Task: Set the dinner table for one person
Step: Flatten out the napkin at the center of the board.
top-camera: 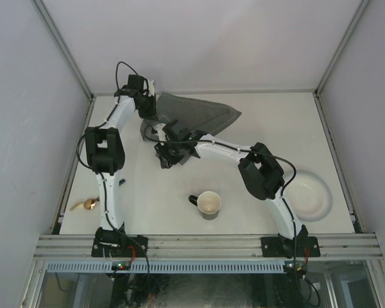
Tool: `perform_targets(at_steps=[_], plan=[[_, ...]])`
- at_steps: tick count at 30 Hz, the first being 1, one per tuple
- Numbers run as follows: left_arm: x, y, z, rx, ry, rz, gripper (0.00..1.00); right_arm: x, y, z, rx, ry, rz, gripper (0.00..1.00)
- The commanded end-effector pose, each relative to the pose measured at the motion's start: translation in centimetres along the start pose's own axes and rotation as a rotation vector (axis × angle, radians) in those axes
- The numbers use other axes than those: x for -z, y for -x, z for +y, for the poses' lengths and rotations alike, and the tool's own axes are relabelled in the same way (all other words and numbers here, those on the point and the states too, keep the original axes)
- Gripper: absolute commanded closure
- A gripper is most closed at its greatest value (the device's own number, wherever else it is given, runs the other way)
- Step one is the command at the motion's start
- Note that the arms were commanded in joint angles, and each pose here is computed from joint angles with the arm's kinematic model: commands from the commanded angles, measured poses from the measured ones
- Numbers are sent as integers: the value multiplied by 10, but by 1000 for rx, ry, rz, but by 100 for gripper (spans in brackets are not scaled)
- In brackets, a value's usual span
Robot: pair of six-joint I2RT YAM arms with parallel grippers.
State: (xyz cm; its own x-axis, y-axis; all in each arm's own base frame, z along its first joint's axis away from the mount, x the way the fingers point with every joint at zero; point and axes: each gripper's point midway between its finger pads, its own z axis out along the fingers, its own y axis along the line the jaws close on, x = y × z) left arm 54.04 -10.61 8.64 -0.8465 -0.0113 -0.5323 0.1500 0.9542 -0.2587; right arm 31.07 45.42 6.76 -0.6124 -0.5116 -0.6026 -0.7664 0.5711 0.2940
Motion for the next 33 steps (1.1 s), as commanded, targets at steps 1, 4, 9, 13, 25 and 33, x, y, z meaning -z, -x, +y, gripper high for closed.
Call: perform_targets(at_steps=[1,4,9,13,25,33], plan=[[11,15,-3,7,-23,-52,100,6,29,9,16,19,-83,68],[10,13,-2,8,-22,-46,100,4,30,8,20,14,-85,86],[12,13,-1,9,-23,-49,100,5,34,3,17,-3,-94,90],[13,13,0,10,-26,-51,100,5,36,-3,11,-31,-101,69],[13,12,-2,13,-36,-48,100,-12,27,1,-5,-12,-77,53],[15,12,-1,14,-35,-50,100,-12,29,3,-1,-10,-79,100]])
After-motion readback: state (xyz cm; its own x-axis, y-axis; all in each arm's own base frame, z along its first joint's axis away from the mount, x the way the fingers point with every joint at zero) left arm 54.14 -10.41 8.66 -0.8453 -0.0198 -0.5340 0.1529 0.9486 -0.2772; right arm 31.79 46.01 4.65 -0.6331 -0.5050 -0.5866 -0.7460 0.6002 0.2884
